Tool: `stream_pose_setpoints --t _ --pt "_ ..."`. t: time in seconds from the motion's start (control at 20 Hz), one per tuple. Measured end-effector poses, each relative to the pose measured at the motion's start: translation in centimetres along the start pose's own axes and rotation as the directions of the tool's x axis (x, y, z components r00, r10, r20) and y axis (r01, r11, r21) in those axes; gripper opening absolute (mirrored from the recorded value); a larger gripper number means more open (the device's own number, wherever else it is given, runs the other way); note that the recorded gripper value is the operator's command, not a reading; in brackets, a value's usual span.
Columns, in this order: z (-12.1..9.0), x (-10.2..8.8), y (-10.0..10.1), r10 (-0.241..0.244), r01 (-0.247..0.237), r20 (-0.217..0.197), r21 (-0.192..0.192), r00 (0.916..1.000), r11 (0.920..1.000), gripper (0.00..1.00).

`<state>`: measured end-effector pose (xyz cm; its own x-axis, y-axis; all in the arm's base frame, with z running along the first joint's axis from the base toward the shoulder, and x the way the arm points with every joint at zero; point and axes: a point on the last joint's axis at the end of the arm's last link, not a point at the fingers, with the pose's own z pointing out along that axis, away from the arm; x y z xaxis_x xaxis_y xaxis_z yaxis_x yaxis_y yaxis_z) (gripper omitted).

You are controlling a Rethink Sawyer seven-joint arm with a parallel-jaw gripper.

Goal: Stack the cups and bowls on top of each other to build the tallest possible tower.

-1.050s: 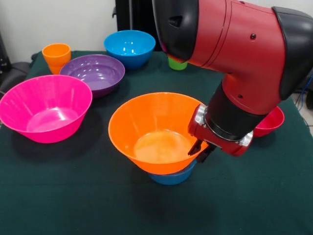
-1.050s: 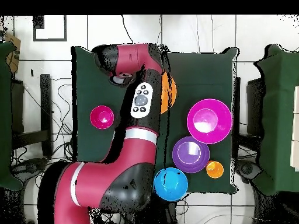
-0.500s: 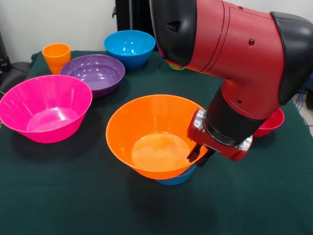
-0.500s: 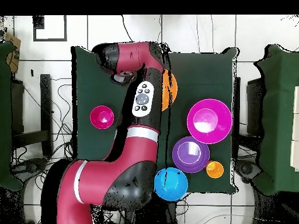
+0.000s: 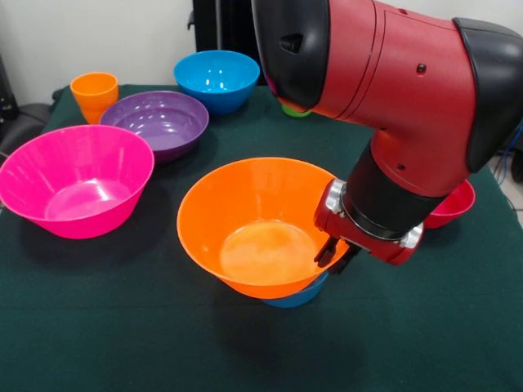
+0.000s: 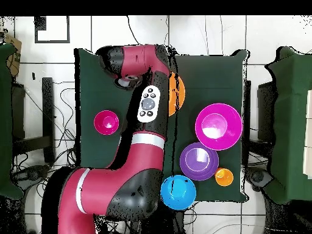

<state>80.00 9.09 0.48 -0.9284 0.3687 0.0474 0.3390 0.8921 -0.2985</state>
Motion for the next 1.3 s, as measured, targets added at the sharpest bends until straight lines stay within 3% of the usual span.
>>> stream_pose_setpoints --t 0.6,1.3 --pt "-0.2 1.5 0.5 -0.007 0.007 -0.028 -0.001 0.9996 1.0000 0.00" --pt "-0.5 1.8 1.0 -0.013 0.012 -0.027 -0.006 0.9996 0.9999 0.00"
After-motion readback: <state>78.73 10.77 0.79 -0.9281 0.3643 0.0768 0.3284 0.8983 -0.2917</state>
